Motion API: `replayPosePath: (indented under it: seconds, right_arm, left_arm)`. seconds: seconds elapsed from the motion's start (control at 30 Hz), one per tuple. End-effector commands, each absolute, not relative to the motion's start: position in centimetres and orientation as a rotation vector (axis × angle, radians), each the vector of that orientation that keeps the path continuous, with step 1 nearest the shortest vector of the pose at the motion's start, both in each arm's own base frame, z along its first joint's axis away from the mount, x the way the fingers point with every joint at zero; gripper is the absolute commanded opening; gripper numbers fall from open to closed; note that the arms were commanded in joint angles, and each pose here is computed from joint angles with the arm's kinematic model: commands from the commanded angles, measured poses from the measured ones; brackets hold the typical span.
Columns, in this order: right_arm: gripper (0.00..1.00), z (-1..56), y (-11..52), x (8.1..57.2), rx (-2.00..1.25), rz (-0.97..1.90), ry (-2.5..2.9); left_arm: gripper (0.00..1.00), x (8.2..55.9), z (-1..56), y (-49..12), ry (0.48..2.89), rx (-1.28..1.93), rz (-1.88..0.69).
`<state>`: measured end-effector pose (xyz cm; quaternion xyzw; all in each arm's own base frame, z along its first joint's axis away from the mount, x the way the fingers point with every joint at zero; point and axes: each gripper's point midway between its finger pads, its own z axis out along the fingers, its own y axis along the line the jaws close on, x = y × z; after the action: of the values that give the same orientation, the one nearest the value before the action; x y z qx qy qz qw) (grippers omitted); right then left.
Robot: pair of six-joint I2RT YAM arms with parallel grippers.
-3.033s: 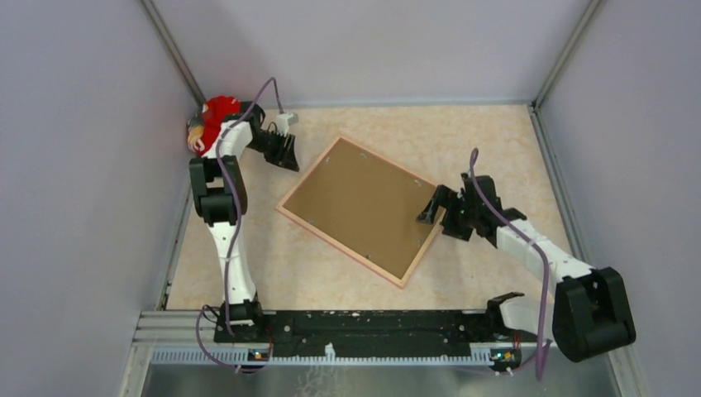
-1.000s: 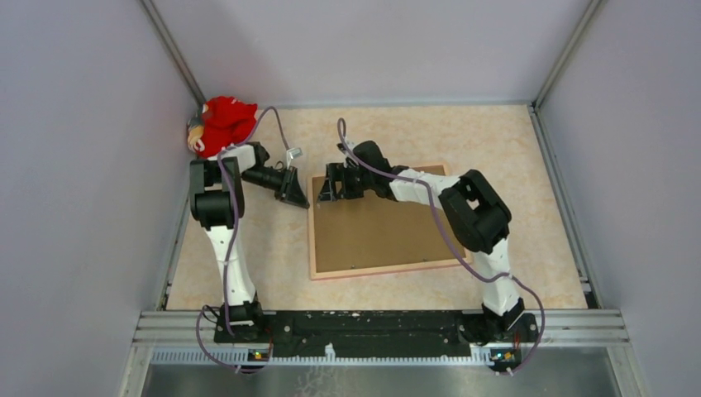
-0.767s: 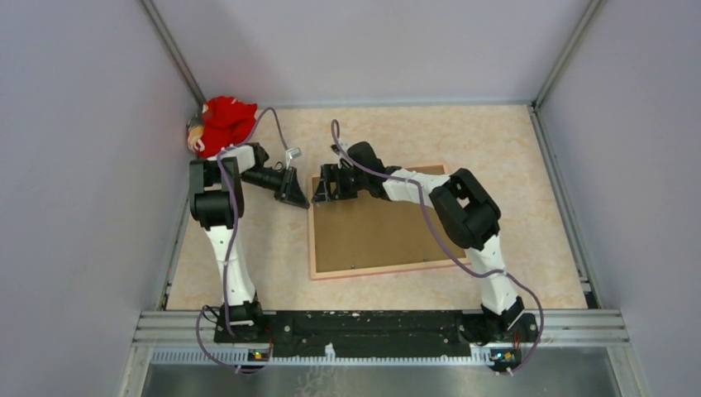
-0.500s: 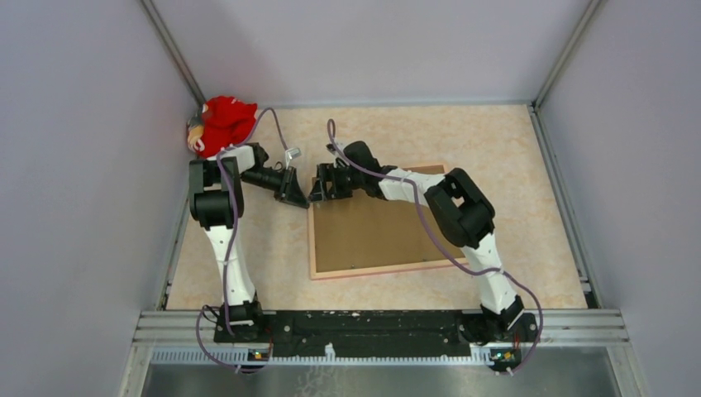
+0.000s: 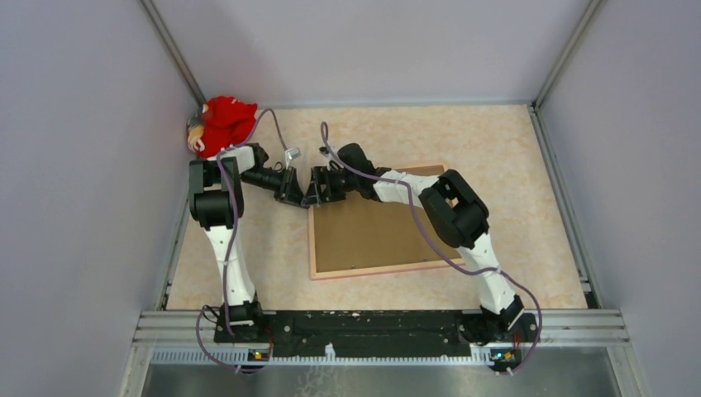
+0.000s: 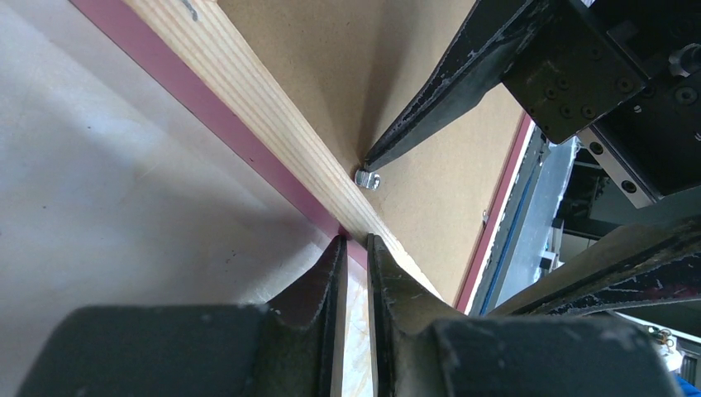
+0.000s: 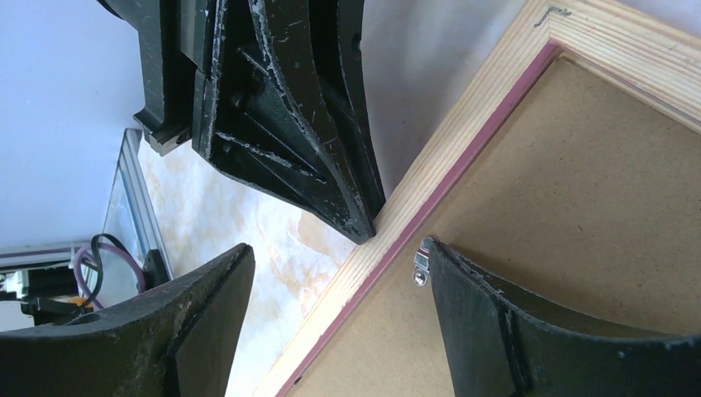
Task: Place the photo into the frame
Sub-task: Install the photo frame at the center of the board.
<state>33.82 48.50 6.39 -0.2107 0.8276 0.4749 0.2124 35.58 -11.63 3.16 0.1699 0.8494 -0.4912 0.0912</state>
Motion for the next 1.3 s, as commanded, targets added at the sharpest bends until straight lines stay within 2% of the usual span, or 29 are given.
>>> replayPosePath:
  seconds: [0.0,0.77,1.07,1.27]
  right_arm:
    - [0.76,6.4,49.7,32.4,-0.629,1.371,2.307]
    - [0.73,6.8,50.0,31.9,-0.734,1.418,2.304]
    - [0.83,13.6,47.6,37.4,-0.64,1.283,2.161]
    - [0.83,11.6,46.6,34.4,-0.62,1.3,2.196]
  left_arm:
    - [0.19,36.1,1.6,-11.3,2.529,0.59,-1.352]
    - [0.2,36.4,1.7,-11.2,2.531,0.591,-1.338]
    - [0.21,37.0,2.7,-10.8,2.522,0.599,-1.309]
    - [0.21,37.0,2.6,-11.0,2.517,0.587,-1.321]
